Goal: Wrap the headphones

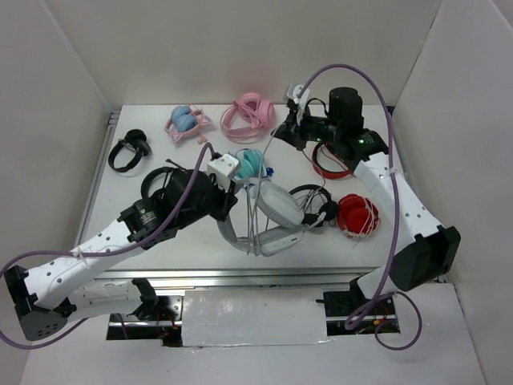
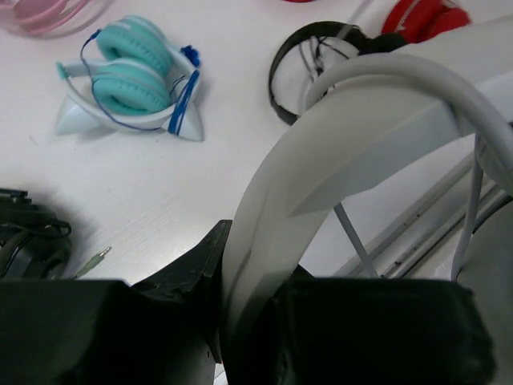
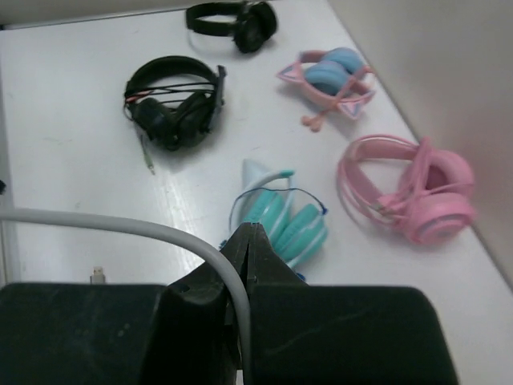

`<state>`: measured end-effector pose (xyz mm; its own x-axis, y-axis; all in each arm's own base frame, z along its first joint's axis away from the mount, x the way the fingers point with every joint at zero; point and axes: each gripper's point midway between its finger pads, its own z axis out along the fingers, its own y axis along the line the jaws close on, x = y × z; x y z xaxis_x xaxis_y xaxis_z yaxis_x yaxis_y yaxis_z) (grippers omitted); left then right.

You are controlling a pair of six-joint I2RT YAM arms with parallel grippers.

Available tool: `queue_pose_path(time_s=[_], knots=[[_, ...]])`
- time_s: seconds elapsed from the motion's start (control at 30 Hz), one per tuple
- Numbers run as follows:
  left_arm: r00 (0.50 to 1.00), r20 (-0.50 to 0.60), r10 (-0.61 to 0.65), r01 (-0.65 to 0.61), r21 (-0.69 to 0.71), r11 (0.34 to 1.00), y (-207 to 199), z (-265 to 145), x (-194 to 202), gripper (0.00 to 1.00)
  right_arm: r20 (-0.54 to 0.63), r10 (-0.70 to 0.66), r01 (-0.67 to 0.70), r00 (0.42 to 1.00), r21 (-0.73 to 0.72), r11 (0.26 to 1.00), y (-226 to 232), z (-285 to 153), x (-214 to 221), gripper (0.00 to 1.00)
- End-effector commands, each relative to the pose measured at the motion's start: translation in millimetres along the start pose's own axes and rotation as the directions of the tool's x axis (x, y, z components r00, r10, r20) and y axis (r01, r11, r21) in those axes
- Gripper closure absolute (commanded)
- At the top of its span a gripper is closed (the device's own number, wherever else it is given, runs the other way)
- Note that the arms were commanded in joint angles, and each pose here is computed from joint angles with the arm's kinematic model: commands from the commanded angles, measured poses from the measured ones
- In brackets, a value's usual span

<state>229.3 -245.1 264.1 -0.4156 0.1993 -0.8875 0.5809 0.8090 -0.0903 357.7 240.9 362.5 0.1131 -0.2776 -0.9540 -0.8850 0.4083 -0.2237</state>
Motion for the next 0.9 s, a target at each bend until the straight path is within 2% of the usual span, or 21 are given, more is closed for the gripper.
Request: queue_pose_path(time_s=[0.0,0.17,0.33,0.4,0.43,0.47,0.53,0.67,0.73,0.77,0.8,0.87], knots=[[0.983,0.181,0.012,-0.04,0.15,0.988,-31.3,-32.5,-60.5,1.0,0.003,0.046,-0.045,0.999,-0.142,0.989,22.6,8.4,23.3,0.97],[0.956,0.293,-0.021,-0.01,0.105,0.994,-23.5,-60.8,-112.0,1.0,-0.008,0.115,-0.113,0.993,-0.247,0.962,43.7,24.6,58.4,0.89],[0.949,0.316,-0.012,-0.003,0.047,0.999,-15.1,-74.1,-138.9,1.0,-0.04,0.178,-0.182,0.983,-0.311,0.933,62.6,47.1,83.0,0.82],[0.937,0.349,-0.011,-0.004,0.041,0.999,-14.0,-86.0,-159.1,1.0,-0.059,0.232,-0.237,0.971,-0.349,0.906,73.7,56.8,95.3,0.79],[0.932,0.361,-0.005,-0.011,0.043,0.999,-14.8,-90.8,-167.3,1.0,-0.037,0.224,-0.222,0.974,-0.374,0.901,80.6,65.0,92.2,0.79],[0.928,0.374,-0.003,-0.015,0.045,0.999,-15.7,-99.3,-180.2,1.0,-0.061,0.274,-0.275,0.96,-0.394,0.877,88.0,73.3,102.2,0.78],[0.911,0.413,-0.002,-0.024,0.057,0.998,-18.3,-114.3,-204.5,1.0,-0.026,0.274,-0.259,0.961,-0.422,0.869,96.4,89.6,97.5,0.76],[0.897,0.442,0.012,-0.029,0.03,0.999,-12.4,-137.0,-227.6,1.0,-0.077,0.353,-0.348,0.933,-0.447,0.824,113.3,120.7,115.2,0.74],[0.874,0.486,0.004,-0.003,-0.002,1.0,-3.2,-153.7,-243.2,1.0,-0.056,0.374,-0.357,0.926,-0.46,0.813,118.0,126.9,119.4,0.74],[0.869,0.496,0.0,0.004,-0.008,1.0,-1.2,-158.3,-246.6,1.0,-0.085,0.427,-0.415,0.9,-0.464,0.782,124.4,129.2,126.5,0.74],[0.863,0.505,-0.014,0.017,-0.003,1.0,-0.6,-163.0,-249.4,1.0,-0.047,0.424,-0.391,0.905,-0.488,0.78,126.5,130.9,122.0,0.74],[0.853,0.521,-0.028,0.026,0.011,1.0,-0.6,-172.4,-253.3,1.0,-0.062,0.469,-0.429,0.881,-0.523,0.737,138.8,131.4,133.5,0.76]])
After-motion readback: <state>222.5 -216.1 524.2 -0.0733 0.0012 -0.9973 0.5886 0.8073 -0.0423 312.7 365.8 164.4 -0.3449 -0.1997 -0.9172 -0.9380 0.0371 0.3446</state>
